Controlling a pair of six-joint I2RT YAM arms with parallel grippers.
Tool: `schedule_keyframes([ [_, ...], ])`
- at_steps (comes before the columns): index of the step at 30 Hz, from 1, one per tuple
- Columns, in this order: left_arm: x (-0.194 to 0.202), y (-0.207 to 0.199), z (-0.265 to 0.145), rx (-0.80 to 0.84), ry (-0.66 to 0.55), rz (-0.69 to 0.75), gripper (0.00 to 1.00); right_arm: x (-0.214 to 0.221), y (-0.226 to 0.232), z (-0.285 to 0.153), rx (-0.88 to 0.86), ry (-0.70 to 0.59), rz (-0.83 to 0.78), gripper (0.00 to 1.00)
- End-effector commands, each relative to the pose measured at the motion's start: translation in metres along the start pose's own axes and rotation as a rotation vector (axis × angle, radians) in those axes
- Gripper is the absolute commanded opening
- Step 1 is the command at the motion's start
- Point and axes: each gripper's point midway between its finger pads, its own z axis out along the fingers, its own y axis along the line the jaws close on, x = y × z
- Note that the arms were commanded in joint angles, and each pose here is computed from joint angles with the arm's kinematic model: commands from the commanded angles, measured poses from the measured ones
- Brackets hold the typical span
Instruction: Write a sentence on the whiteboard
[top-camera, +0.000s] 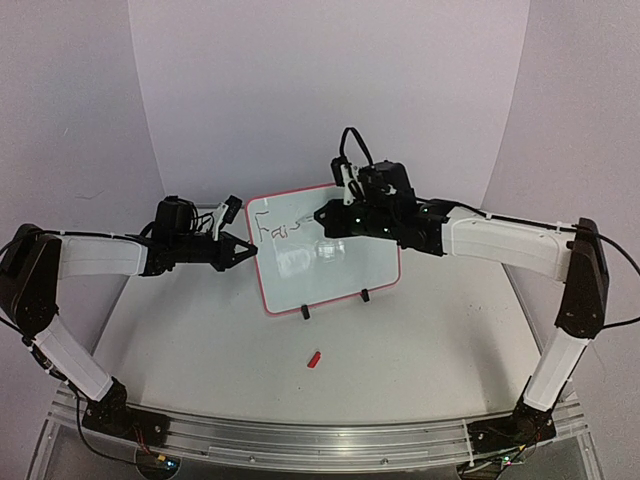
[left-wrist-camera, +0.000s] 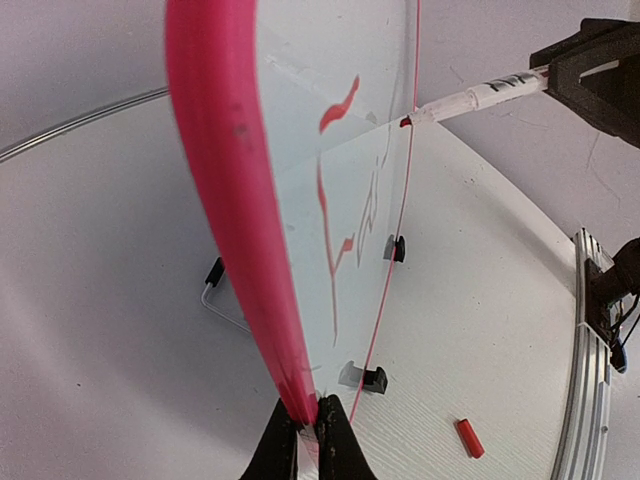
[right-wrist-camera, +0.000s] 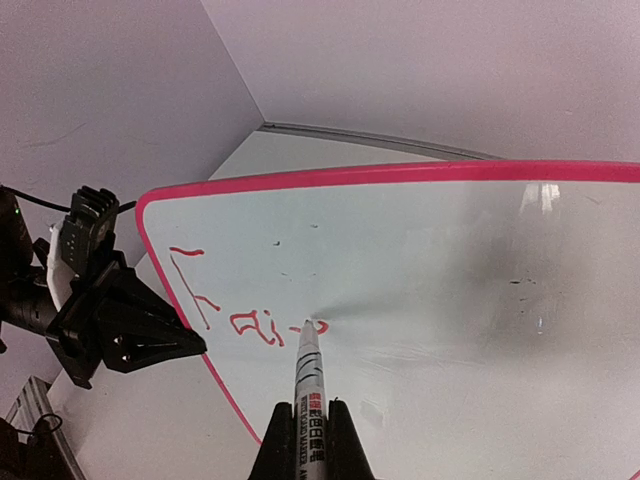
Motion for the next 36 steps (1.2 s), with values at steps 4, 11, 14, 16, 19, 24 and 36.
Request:
schedule_keyframes([
  [4, 0.006, 0.016, 0.004, -0.075, 0.027, 0.053, 0.0, -0.038, 0.016, -0.018, -0.057, -0.09, -0.001, 0.0],
  [11, 0.008, 0.017, 0.004, -0.076, 0.03, 0.051, 0.0, -0.038, 0.012, -0.004, -0.033, -0.09, -0.011, 0.0],
  [14, 0.008, 0.018, 0.005, -0.077, 0.03, 0.051, 0.0, -0.04, 0.013, -0.002, -0.036, -0.094, -0.014, 0.0],
  [16, 0.009, 0.017, 0.005, -0.074, 0.033, 0.05, 0.0, -0.04, 0.012, 0.0, -0.036, -0.092, -0.014, 0.0],
  [19, 0.008, 0.018, 0.005, -0.075, 0.031, 0.05, 0.0, -0.037, 0.009, 0.003, -0.03, -0.085, -0.008, 0.0],
  [24, 0.009, 0.018, 0.005, -0.075, 0.032, 0.051, 0.0, -0.03, 0.002, 0.009, -0.019, -0.068, 0.005, 0.0],
  [36, 0.008, 0.018, 0.005, -0.076, 0.03, 0.052, 0.0, -0.004, -0.006, 0.011, -0.003, -0.004, 0.024, 0.0],
])
